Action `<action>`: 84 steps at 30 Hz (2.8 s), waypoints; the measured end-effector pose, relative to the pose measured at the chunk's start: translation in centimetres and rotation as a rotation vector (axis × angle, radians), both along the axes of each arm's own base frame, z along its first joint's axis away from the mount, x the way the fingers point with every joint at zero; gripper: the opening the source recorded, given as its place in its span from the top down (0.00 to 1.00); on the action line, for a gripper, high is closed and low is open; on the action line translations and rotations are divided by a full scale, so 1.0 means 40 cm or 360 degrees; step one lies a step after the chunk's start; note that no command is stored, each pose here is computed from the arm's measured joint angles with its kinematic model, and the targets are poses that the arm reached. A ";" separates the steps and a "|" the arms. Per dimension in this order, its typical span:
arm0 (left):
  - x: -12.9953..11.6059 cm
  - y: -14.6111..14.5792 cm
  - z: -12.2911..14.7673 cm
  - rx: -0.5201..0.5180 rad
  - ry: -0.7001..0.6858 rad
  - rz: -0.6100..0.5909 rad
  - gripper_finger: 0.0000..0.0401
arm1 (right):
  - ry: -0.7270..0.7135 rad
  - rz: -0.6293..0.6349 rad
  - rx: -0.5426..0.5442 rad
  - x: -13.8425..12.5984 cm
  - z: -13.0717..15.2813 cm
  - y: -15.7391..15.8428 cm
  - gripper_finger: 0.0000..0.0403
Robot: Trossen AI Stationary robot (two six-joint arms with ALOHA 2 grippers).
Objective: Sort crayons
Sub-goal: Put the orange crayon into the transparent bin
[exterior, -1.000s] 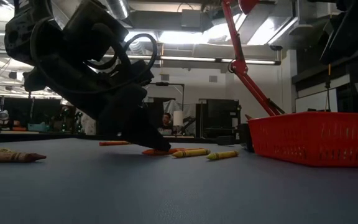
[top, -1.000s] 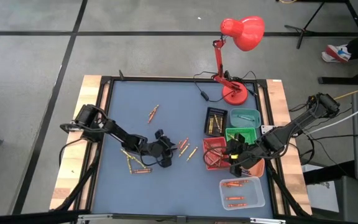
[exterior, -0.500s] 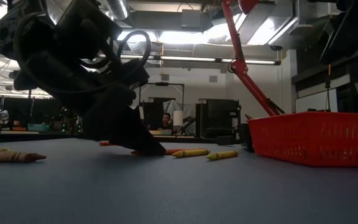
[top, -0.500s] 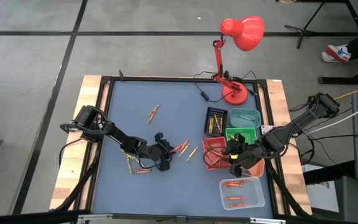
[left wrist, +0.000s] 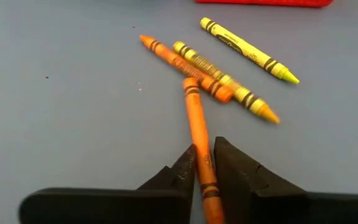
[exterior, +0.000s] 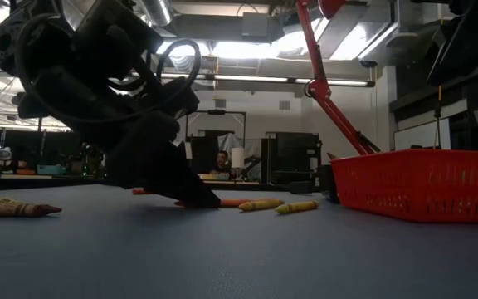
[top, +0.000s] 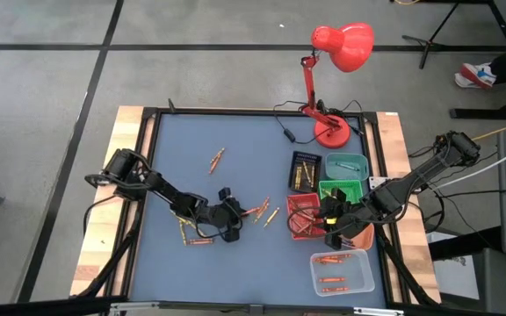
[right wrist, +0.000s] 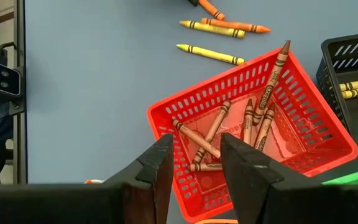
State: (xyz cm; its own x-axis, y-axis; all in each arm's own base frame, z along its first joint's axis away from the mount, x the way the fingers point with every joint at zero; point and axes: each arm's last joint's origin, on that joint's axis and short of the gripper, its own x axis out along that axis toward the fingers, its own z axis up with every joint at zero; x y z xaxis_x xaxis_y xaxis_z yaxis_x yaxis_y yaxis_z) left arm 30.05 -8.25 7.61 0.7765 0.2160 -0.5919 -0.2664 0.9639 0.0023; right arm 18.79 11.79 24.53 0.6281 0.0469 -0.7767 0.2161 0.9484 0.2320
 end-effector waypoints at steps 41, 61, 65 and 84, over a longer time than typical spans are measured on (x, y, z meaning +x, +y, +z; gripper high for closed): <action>0.099 -0.033 0.214 -0.0100 -0.1226 -0.0159 0.98 | -0.0711 -0.0140 -0.0333 0.191 -0.010 0.007 0.67; 0.126 -0.077 0.243 0.0046 -0.1189 -0.0307 0.98 | -0.0747 0.0257 -0.0070 0.251 -0.033 -0.008 0.67; 0.118 -0.101 0.237 0.0060 -0.1142 -0.0283 0.98 | -0.0748 0.0273 -0.0084 0.250 -0.033 -0.008 0.67; 0.097 -0.141 0.219 0.0144 -0.1019 -0.0138 0.98 | -0.0749 0.0320 -0.0063 0.250 -0.032 -0.006 0.68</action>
